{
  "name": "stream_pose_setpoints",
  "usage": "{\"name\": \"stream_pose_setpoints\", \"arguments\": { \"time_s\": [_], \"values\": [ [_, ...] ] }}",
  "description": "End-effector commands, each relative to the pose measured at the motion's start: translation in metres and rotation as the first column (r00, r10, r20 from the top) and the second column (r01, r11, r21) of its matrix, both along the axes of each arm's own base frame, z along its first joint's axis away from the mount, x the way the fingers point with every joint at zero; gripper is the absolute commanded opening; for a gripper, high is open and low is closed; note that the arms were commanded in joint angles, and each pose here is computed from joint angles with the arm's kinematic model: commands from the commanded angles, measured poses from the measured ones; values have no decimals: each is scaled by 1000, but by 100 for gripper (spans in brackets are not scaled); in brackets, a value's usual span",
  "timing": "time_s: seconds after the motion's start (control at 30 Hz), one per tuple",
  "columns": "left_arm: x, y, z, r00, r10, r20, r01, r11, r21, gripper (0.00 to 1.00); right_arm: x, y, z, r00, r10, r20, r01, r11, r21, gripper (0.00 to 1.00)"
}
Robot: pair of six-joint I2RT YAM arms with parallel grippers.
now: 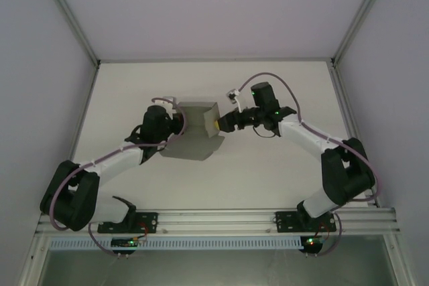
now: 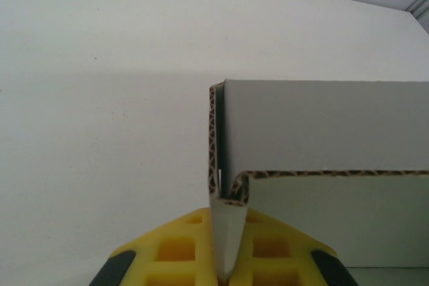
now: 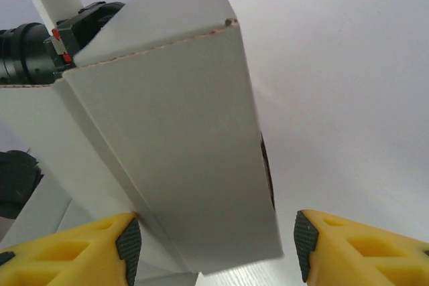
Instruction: Assemble paper box
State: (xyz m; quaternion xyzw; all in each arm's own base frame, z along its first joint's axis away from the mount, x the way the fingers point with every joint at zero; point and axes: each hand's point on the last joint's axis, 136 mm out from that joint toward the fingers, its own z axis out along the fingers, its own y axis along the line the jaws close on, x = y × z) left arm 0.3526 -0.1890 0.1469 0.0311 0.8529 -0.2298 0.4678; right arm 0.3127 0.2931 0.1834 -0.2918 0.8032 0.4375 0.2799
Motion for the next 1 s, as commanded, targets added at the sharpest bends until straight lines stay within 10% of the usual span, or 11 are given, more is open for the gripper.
{"name": "stream_pose_setpoints", "arguments": {
  "time_s": [0.0,0.33,0.5,0.97],
  "values": [
    [2,0,16,1000,1,21,-2,1000,28,0,17,12,9,998,-43,37,43,999,5,63],
    [10,-2,22,1000,13,-7,-13,998,63,0,24,9,-20,958,-222,181,261,936,-237,58],
    [4,-12,27,1000,-14,7,14,997,70,0,40,-5,-14,897,-325,300,413,860,-301,35],
    [1,2,36,976,216,-8,-214,969,127,0,82,-66,-18,593,-520,614,805,397,-441,0]
  ]
}}
